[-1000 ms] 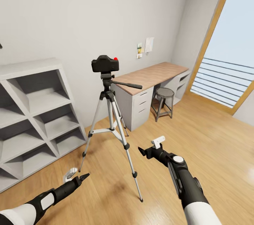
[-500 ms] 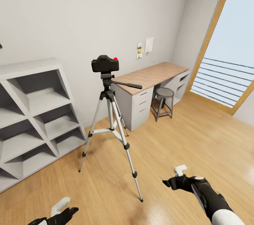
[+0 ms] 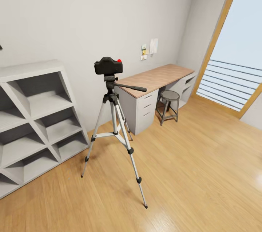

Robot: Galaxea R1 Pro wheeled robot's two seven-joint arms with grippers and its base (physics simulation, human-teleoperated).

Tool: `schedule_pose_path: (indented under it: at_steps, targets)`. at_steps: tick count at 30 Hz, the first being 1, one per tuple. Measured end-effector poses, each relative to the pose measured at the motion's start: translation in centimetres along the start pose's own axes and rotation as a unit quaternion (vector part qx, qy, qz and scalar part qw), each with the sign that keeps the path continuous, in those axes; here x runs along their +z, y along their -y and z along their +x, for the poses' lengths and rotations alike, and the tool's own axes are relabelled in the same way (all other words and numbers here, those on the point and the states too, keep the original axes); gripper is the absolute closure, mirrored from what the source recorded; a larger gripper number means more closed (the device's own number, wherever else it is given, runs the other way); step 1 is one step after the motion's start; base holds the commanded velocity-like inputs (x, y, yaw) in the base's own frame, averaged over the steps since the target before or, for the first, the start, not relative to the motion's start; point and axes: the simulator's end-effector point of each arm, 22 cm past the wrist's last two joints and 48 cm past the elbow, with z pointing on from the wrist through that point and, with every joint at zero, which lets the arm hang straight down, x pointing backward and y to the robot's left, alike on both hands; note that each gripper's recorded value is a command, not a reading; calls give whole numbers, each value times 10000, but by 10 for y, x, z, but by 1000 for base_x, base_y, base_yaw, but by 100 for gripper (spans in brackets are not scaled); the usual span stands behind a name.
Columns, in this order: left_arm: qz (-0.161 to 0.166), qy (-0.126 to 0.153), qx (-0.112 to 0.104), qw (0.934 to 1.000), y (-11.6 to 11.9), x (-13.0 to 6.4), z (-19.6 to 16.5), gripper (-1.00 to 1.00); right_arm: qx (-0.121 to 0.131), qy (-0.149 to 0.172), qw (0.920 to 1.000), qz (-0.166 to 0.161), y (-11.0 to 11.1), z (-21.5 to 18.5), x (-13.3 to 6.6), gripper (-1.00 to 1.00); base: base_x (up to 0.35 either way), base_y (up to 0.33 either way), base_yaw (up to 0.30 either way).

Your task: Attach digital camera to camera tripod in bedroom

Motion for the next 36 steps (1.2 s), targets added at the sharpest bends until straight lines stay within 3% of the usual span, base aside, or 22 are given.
schedule_pose_path:
  at_steps: [5,9,19,27,36]
  targets:
    - [-574,-116,25,9983,-31,0,25,-100,188,-233,9995,141,0,76,20,-100,0,0,0]
    - [-720,-142,130,9972,-30,2,38,-100,320,-157,9988,329,4,100,26,-100,0,0,0]
    - [-672,-38,614,9958,-6,7,50,-100,372,-84,9970,673,3,108,32,-100,0,0,-37]
    - [-1049,42,714,9919,-18,3,46,-100,330,-2,9976,606,-15,112,37,-100,0,0,-101]
    - [-1114,-74,731,9911,-17,1,51,-100,287,76,9979,574,-21,115,38,-100,0,0,-110]
